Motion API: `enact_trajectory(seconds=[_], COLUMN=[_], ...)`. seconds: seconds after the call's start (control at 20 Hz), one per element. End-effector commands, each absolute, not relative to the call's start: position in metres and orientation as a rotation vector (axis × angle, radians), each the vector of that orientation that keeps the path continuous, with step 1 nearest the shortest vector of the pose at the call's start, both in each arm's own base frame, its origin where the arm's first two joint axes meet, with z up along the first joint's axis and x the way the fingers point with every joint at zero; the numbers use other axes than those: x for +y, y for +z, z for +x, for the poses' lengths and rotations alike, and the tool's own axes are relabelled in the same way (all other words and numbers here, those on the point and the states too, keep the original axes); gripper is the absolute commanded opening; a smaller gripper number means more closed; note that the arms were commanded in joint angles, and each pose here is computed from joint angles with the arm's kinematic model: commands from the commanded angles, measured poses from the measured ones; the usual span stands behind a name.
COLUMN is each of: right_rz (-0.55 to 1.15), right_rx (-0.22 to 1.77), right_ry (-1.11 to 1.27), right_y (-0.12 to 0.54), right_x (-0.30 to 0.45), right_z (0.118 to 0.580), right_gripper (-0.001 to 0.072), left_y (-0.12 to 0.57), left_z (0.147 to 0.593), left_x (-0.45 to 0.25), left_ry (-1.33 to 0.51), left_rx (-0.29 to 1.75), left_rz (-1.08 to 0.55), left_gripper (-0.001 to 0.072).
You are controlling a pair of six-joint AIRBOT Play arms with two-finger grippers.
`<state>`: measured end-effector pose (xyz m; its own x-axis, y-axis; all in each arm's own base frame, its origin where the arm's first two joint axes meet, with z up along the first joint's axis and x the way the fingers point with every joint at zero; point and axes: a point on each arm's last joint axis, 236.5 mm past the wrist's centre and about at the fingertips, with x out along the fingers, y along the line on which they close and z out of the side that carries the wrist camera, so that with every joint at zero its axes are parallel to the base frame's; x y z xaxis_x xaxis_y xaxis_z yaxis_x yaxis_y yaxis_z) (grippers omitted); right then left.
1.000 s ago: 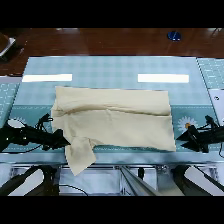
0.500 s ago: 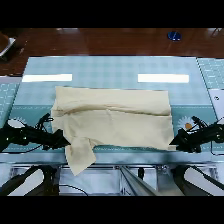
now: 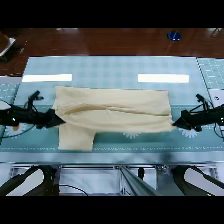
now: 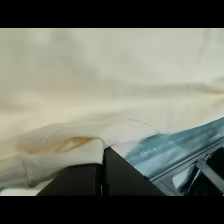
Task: Fold the shirts.
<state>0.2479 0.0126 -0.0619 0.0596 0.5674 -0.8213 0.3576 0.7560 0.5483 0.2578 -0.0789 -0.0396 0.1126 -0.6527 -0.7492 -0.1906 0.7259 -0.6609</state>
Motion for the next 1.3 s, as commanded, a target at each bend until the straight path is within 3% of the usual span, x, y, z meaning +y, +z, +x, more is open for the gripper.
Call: enact_trajectory(seconds=[0.0,0.35,0.75,0.8,0.85,0.9,1.1,1.25], right_rz=[0.821,0.770,0.913,0.926,0.926,0.916,0.939,0.897], right_rx=[1.340,1.281,1.206,1.199,1.203,1.199,1.220,1.340], right_ry=[0.230,0.232,0.211,0.205,0.206,0.209,0.208,0.116], right_y=[-0.028,-0.033,-0.050,-0.053,-0.055,-0.053,-0.035,-0.059], right_x=[0.013,0.017,0.011,0.010,0.010,0.007,-0.031,-0.056], right_z=[0.312,0.395,0.456,0.459,0.459,0.458,0.440,0.405], right_gripper=[0.0020,0.0020,0.0030,0.0198,0.0420,0.0408,0.0408,0.0408], left_y=[0.009,-0.012,-0.049,-0.047,-0.044,-0.040,-0.008,-0.022], left_z=[0.334,0.429,0.492,0.497,0.499,0.501,0.478,0.428], left_x=[-0.073,-0.078,-0.069,-0.073,-0.074,-0.073,-0.015,0.047], left_ry=[-0.410,-0.411,-0.371,-0.382,-0.386,-0.392,-0.378,-0.173], left_rx=[1.260,1.314,1.255,1.234,1.225,1.217,1.278,1.382], left_rz=[-0.735,-0.765,-0.790,-0.803,-0.810,-0.804,-0.712,-0.630], left_gripper=[0.0017,0.0018,0.0022,0.0108,0.0409,0.0511,0.0510,0.0510])
